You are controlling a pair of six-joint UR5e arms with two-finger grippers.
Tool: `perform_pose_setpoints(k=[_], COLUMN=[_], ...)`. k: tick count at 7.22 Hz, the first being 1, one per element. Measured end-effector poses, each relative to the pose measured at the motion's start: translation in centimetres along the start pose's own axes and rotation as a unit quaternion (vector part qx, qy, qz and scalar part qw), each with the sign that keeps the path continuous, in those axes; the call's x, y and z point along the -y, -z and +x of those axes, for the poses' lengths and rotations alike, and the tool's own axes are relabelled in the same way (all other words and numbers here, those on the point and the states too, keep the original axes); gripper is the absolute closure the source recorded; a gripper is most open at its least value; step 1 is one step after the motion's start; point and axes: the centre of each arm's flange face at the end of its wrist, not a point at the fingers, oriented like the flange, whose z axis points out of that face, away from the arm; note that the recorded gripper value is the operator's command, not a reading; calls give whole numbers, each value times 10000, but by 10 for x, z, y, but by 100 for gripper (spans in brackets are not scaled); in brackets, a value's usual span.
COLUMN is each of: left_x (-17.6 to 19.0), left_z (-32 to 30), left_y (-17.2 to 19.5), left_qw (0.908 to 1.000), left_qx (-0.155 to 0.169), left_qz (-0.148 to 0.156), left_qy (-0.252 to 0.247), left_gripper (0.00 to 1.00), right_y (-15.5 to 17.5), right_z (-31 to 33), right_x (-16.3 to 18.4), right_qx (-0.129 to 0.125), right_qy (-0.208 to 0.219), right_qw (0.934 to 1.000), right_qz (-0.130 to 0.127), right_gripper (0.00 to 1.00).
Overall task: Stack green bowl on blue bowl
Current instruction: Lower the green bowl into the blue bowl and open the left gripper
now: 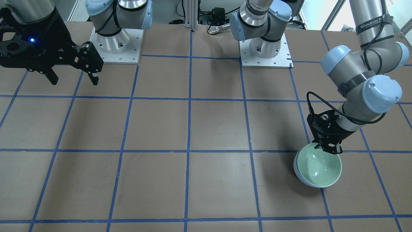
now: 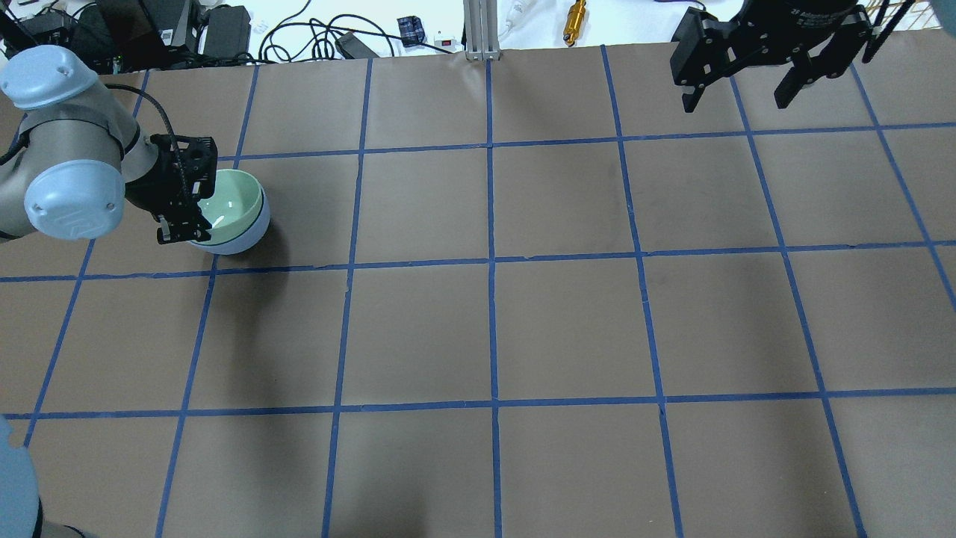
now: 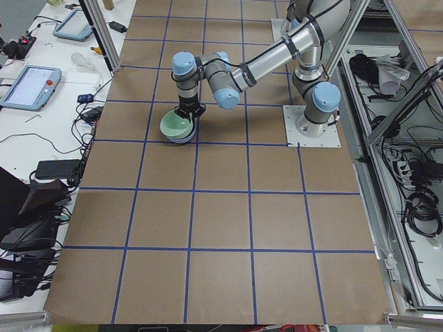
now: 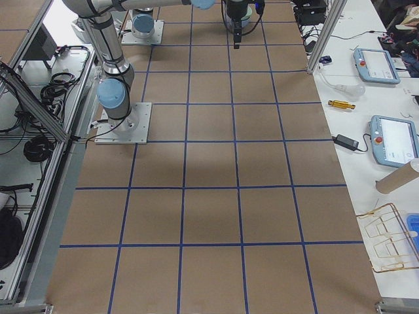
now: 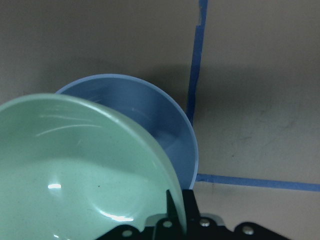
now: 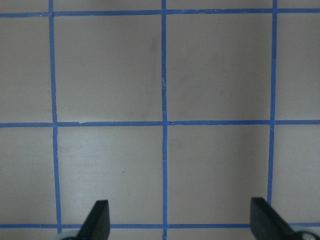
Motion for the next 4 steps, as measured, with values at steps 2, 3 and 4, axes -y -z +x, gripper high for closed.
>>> perform_pose_setpoints(k=[2, 3, 4], left_x=[5, 8, 8], left_z=[-2, -3, -1], left_y=[22, 50, 90], left_qw=[9994, 9982, 9956], left_qx=[138, 132, 39], left_qz=[96, 205, 265], left_qy=[304, 548, 897], left_gripper=[0, 0, 0], right_y=[-1, 0, 0], right_z=[0, 0, 0], right_x=[0, 0, 0], right_qx=[-1, -1, -3], right_qy=[-3, -2, 1], right_qw=[10000, 10000, 10000], right_qz=[-6, -4, -1], right_gripper=[0, 0, 0])
